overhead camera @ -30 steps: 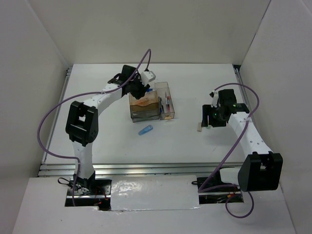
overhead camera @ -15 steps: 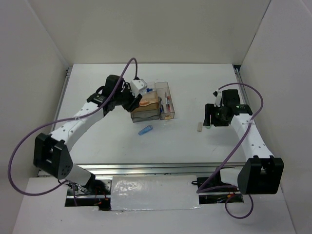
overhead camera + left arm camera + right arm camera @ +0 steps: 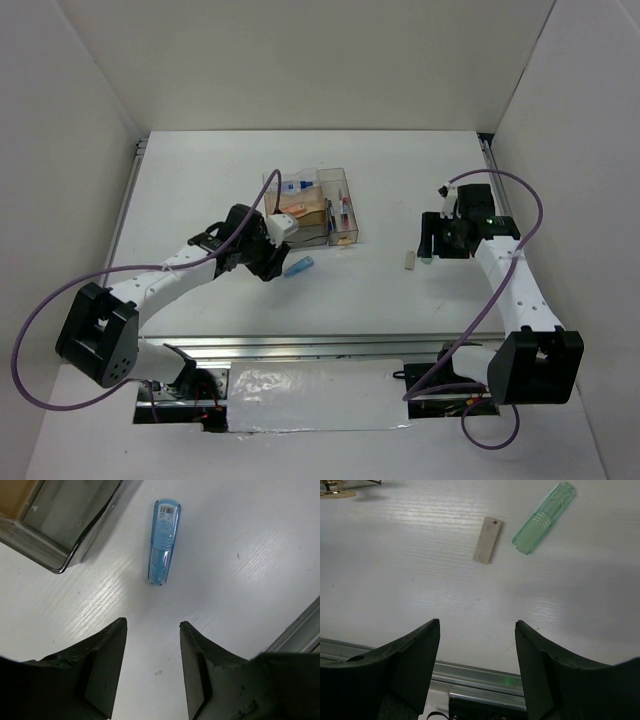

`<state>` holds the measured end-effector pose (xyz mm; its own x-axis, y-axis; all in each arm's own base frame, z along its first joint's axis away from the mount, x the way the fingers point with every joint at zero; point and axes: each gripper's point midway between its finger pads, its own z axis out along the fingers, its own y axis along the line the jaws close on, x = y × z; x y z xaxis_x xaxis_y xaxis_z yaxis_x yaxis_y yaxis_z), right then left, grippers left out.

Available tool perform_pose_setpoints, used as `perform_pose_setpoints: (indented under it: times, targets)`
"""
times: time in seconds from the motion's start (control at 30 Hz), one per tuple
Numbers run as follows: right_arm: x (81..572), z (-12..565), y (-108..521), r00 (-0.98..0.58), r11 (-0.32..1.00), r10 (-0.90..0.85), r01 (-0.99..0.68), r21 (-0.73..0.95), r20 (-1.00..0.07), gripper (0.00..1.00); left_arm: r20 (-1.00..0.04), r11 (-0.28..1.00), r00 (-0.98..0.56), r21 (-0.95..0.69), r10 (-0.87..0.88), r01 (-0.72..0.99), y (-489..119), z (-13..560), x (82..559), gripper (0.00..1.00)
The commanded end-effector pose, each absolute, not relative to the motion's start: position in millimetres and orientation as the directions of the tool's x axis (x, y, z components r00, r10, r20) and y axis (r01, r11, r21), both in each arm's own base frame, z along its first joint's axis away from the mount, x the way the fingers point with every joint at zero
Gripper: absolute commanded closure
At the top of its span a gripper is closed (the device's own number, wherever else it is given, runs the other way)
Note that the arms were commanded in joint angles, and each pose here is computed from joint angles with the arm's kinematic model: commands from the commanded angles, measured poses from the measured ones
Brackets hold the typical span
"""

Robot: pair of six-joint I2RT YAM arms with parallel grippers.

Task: Sort the stationery into containers
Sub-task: Grab a piece of stationery with the left arm

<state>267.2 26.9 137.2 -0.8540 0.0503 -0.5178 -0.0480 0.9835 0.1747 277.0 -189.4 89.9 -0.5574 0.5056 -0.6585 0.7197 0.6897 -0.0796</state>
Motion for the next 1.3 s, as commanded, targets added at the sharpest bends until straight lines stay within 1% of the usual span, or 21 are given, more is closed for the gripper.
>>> perform_pose_setpoints:
  times: [0.0,0.1,0.23,0.57,0.8,1.0,1.07,1.13,1.17,1.2,1.23,1.27]
  targets:
    - [272,148,25,-0.826,0.983,0.062,-0.046,0.176,-0.560,0.31,-0.722,0.712,-0.518,-0.051,0.458,0.700,-206,103,293,0.41]
    - [272,147,24,-0.829,0.984,0.064,-0.040,0.173,-0.556,0.32,-0.712,0.731,-0.531,-0.037,0.459,0.682,-209,94,301,0.41]
    - [270,145,22,-0.831,0.985,0.068,-0.030,0.167,-0.551,0.31,-0.716,0.718,-0.512,-0.021,0.474,0.695,-226,88,306,0.40]
    - [269,142,18,-0.839,0.986,0.078,-0.014,0.165,-0.539,0.31,-0.685,0.695,-0.519,-0.025,0.512,0.719,-249,55,308,0.38]
    - [270,143,17,-0.840,0.986,0.080,-0.012,0.166,-0.537,0.31,-0.639,0.703,-0.547,-0.014,0.541,0.711,-250,33,311,0.39]
    - [268,141,17,-0.839,0.986,0.082,-0.011,0.167,-0.537,0.31,-0.625,0.691,-0.548,-0.020,0.556,0.723,-251,25,308,0.41]
    - [269,143,17,-0.839,0.986,0.083,-0.011,0.168,-0.539,0.31,-0.620,0.674,-0.544,-0.034,0.565,0.738,-254,24,303,0.45]
    - [269,144,17,-0.836,0.986,0.083,-0.011,0.167,-0.542,0.31,-0.630,0.641,-0.513,-0.033,0.583,0.767,-259,29,299,0.52]
    - [269,144,17,-0.838,0.986,0.083,-0.011,0.168,-0.540,0.31,-0.635,0.618,-0.497,-0.038,0.592,0.785,-262,33,293,0.60]
    - [269,144,17,-0.837,0.985,0.083,-0.012,0.169,-0.541,0.31,-0.638,0.599,-0.481,-0.039,0.601,0.800,-266,36,289,0.60]
    - [269,143,18,-0.838,0.985,0.083,-0.013,0.171,-0.540,0.32,-0.641,0.564,-0.450,-0.031,0.622,0.825,-270,39,283,0.68]
    - [269,143,18,-0.838,0.985,0.083,-0.014,0.172,-0.540,0.32,-0.647,0.544,-0.434,-0.035,0.627,0.838,-274,43,278,0.73]
